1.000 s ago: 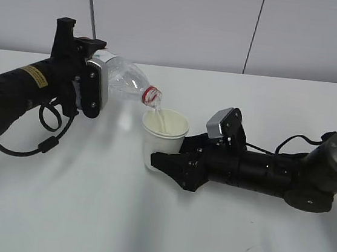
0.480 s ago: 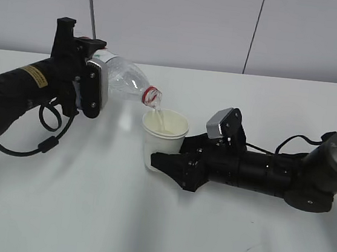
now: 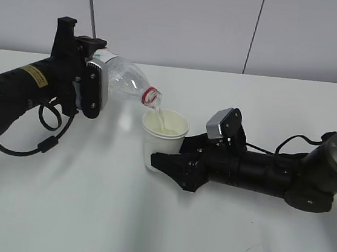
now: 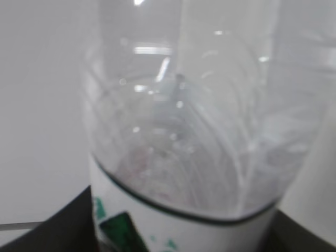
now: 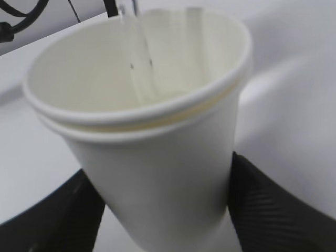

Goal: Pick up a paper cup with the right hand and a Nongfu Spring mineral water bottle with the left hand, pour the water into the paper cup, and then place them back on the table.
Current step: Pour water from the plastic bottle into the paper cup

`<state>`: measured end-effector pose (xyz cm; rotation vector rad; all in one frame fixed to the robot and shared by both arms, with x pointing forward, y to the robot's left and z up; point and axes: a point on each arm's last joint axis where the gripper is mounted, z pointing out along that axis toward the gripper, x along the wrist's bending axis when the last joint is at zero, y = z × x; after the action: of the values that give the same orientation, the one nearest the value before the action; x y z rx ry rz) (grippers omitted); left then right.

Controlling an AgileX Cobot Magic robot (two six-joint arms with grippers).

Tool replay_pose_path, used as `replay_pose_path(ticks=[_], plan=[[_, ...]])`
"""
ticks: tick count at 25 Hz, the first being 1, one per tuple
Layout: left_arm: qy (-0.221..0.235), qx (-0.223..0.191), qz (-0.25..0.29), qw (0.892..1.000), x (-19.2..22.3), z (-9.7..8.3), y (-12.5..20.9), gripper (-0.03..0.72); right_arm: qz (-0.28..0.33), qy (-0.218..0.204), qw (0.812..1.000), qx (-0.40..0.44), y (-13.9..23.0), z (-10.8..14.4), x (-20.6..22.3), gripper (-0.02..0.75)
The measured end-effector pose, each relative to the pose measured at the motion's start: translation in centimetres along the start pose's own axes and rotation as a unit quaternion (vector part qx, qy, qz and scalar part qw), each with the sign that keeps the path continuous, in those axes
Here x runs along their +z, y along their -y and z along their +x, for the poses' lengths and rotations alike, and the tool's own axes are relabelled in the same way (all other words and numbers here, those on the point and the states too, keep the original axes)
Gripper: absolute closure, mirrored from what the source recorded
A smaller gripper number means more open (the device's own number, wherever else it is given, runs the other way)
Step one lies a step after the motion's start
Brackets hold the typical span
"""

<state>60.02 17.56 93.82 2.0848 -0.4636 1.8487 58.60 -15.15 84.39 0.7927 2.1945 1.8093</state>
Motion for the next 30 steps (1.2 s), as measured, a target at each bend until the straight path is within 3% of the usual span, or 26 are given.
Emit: replay_pose_path(ticks=[30], plan=[[-0.004,-0.016,0.007,1.0,0.13,0.06,-0.76,0.284,0.012,0.007,1.0,-0.002,0.22,-0.13,0.0,0.218]])
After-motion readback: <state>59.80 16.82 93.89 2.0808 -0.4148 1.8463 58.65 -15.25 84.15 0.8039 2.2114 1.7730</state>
